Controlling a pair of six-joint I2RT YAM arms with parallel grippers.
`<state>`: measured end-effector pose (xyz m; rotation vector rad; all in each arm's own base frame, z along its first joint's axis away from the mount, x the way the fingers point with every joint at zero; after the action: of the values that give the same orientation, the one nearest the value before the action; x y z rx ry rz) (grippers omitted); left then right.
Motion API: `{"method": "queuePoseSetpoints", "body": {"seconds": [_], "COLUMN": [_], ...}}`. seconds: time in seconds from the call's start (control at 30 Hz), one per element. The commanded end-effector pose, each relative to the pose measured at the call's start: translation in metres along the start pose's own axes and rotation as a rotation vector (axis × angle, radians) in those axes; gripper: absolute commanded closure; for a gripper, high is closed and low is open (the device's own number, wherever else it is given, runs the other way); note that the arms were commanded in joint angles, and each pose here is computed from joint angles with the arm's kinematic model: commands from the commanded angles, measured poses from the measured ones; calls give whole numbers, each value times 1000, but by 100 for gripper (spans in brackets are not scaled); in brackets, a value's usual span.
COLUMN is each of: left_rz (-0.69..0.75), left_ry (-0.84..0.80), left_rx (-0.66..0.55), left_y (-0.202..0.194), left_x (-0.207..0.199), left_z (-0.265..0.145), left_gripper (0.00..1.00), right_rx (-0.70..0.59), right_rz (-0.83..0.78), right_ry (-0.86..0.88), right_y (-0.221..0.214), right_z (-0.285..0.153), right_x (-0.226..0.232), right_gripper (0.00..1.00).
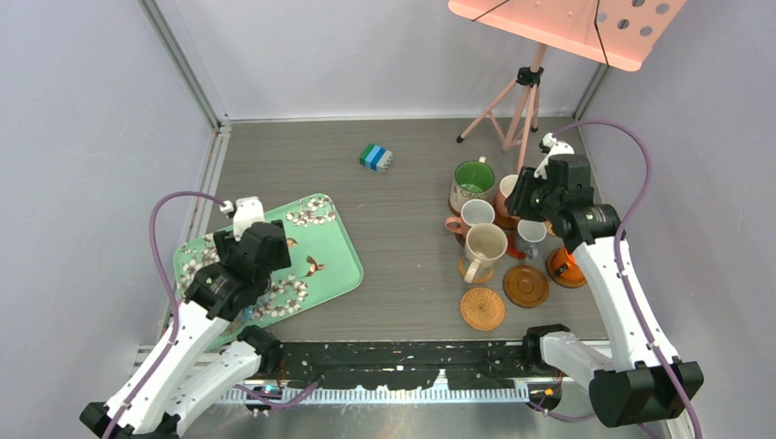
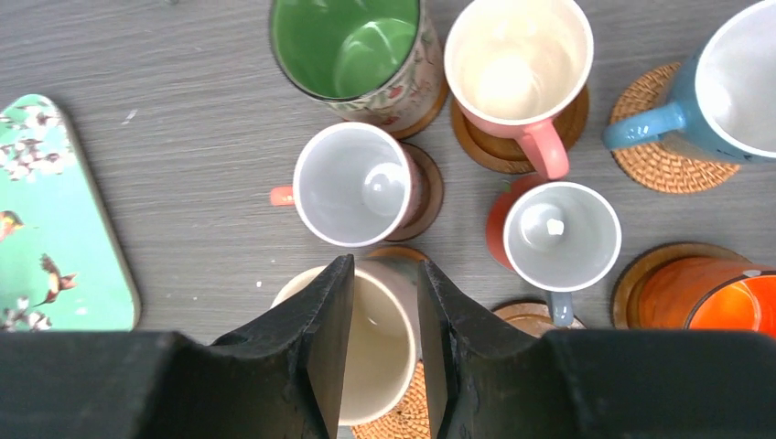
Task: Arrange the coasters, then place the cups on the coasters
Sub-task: Place the cup on the coaster, then pick up the cup from the tray.
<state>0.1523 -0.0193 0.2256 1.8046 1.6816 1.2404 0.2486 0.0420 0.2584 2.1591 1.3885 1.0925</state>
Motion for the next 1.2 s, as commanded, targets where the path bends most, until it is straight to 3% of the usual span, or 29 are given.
{"method": "queuePoseSetpoints", "body": {"seconds": [0.0, 0.53, 0.6, 0.83, 0.93, 1.17], "left_rz": [-256, -409, -416, -372, -324, -154], "left_ry": [91, 134, 122, 79, 12, -199], "left_rx": [30, 306, 323, 283, 255, 116], "left_y": [2, -40, -44, -33, -25, 6], "left_x": [3, -17, -20, -18, -19, -30], "left_z": [4, 50, 54, 50, 46, 26], "left_gripper": [19, 40, 47, 77, 100, 100], "right_rx": [-51, -50, -48, -46, -38, -32], "right_rz": [-40, -63, -65, -63, -59, -50], "right_ry": [113, 173, 179, 186, 194, 205], "right_y": [11, 8, 8, 6, 4, 4], "right_z": [-14, -16, -16, -15, -14, -15], "right_x": [15, 20, 20, 20, 20, 23], "right_gripper": [62, 61, 61, 61, 61, 61]}}
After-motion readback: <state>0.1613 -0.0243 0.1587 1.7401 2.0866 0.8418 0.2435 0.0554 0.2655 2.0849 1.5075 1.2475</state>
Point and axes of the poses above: each gripper's point midway between its finger pads, its own z axis out along the fingers, its own x axis along the line the jaws close on, y = z × x, the point moved 6 cm from there along -z, back along the fingers, and after that the axes turned 15 degrees about z, right-handed, at the moved point
